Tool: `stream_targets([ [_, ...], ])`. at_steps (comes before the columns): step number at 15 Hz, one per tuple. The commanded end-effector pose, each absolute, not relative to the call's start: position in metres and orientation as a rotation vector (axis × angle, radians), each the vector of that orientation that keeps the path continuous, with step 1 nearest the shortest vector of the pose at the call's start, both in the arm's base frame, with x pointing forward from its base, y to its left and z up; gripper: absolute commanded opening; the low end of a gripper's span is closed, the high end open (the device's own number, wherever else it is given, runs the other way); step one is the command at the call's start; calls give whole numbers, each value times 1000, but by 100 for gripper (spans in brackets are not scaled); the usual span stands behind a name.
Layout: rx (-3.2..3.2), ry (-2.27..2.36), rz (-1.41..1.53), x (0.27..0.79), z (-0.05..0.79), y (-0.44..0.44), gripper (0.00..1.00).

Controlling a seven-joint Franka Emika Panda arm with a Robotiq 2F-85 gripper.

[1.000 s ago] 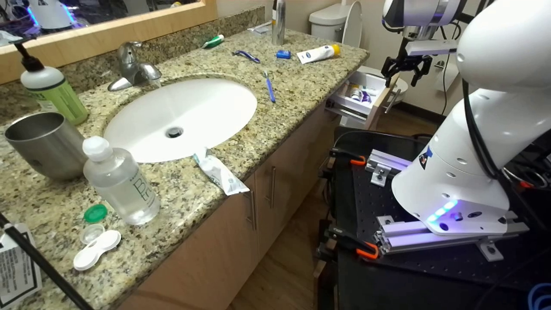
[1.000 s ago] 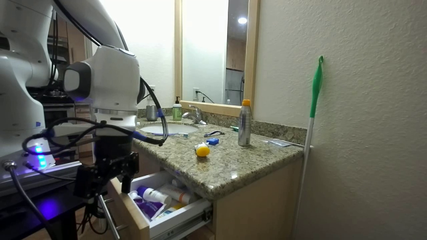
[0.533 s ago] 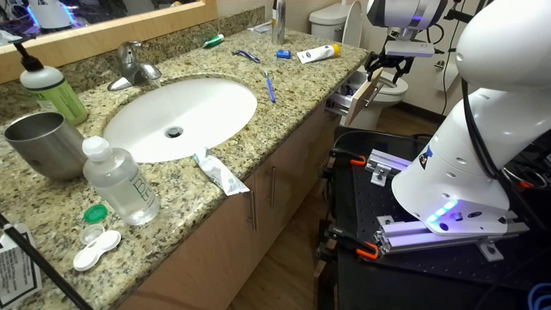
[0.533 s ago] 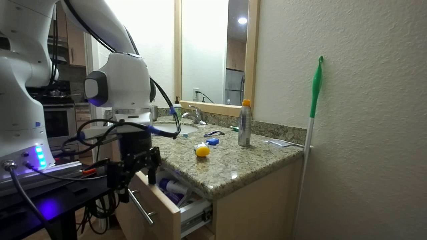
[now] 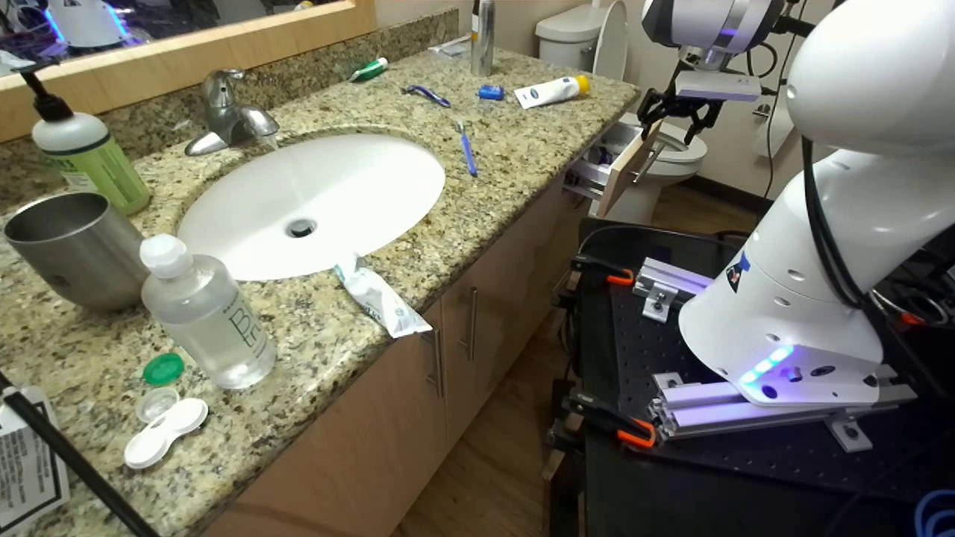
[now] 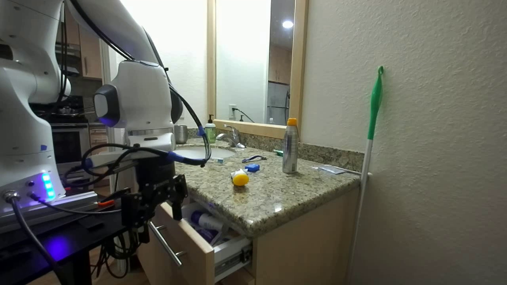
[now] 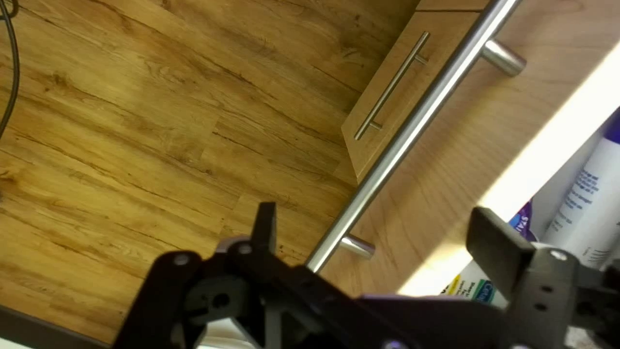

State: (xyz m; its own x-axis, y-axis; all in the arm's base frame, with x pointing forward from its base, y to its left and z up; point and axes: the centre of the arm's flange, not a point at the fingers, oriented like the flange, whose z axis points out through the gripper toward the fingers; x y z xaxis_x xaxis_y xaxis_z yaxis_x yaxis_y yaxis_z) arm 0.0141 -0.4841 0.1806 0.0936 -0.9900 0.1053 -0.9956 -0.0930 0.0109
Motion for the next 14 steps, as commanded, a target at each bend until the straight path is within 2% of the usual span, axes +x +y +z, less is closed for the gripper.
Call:
stream_targets([
  [1, 2279, -2068, 191, -3, 202, -474, 100],
  [4, 2319, -2026, 197, -20, 217, -469, 100],
  [9, 2457, -1915, -81, -19, 197, -474, 100],
  [10, 2419, -1938, -8, -26, 201, -474, 100],
  [14, 2386, -1957, -19, -13, 192, -479, 100],
])
